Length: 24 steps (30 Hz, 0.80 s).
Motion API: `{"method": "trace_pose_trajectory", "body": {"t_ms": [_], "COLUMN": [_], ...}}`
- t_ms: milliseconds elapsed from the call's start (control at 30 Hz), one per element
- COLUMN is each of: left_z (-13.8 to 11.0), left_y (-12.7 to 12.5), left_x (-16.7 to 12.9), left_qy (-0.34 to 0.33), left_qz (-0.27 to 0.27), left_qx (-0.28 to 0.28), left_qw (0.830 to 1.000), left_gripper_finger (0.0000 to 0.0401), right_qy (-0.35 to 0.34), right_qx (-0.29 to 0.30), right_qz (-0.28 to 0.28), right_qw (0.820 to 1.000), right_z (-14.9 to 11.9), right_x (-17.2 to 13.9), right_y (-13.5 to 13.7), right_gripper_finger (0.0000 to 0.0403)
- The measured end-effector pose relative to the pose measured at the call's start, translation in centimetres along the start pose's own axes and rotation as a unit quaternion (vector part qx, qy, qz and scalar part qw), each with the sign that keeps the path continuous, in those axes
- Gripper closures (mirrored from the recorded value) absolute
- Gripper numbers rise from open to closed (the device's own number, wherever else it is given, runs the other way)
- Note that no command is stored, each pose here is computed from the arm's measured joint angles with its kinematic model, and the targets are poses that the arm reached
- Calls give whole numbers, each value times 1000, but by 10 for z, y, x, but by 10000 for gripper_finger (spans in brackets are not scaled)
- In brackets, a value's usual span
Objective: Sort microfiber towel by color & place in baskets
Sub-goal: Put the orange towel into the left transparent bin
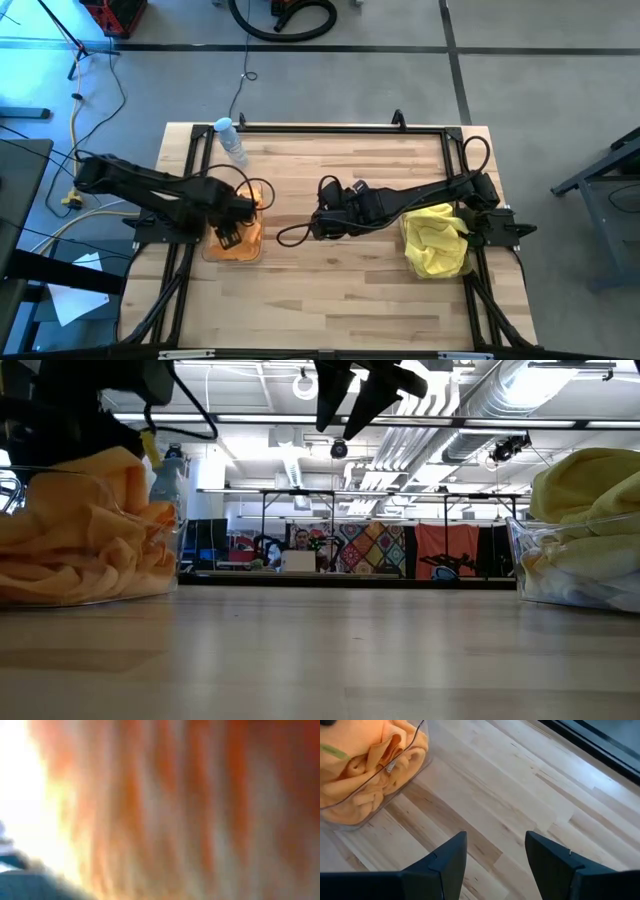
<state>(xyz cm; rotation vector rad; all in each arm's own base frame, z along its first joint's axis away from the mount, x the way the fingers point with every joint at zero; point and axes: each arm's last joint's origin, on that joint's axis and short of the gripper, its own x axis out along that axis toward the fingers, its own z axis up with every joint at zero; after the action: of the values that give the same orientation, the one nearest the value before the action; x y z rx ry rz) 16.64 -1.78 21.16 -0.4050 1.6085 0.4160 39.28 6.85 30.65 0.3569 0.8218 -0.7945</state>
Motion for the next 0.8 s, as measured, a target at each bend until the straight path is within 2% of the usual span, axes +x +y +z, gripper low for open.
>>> {"method": "trace_pose_trajectory", "body": {"t_ms": [200,400,500,633,800], "left_z": [-9,-17,-17,-8,11], "left_y": [5,10,12,11,6], "left_x": [-39,-78,-91,-96,-81], "left_qy": [-1,-57,-116,-189,-184], "left_qz": [1,-40,-36,-21,-3], "left_qx": [-14,-26,-29,-27,16], "left_qw": [1000,997,992,981,983], "left_gripper_finger": [277,277,277,277,277], "right_qy": [2,3,3,2,-2], "right_qx": [18,28,30,32,36], "right_qz": [1,2,3,4,9], "right_qw": [1000,1000,1000,999,999], "right_z": [0,-1,0,0,1], "right_x": [0,0,0,0,0], "right_y": [0,0,0,0,2], "right_gripper_finger": [206,206,206,206,206]}}
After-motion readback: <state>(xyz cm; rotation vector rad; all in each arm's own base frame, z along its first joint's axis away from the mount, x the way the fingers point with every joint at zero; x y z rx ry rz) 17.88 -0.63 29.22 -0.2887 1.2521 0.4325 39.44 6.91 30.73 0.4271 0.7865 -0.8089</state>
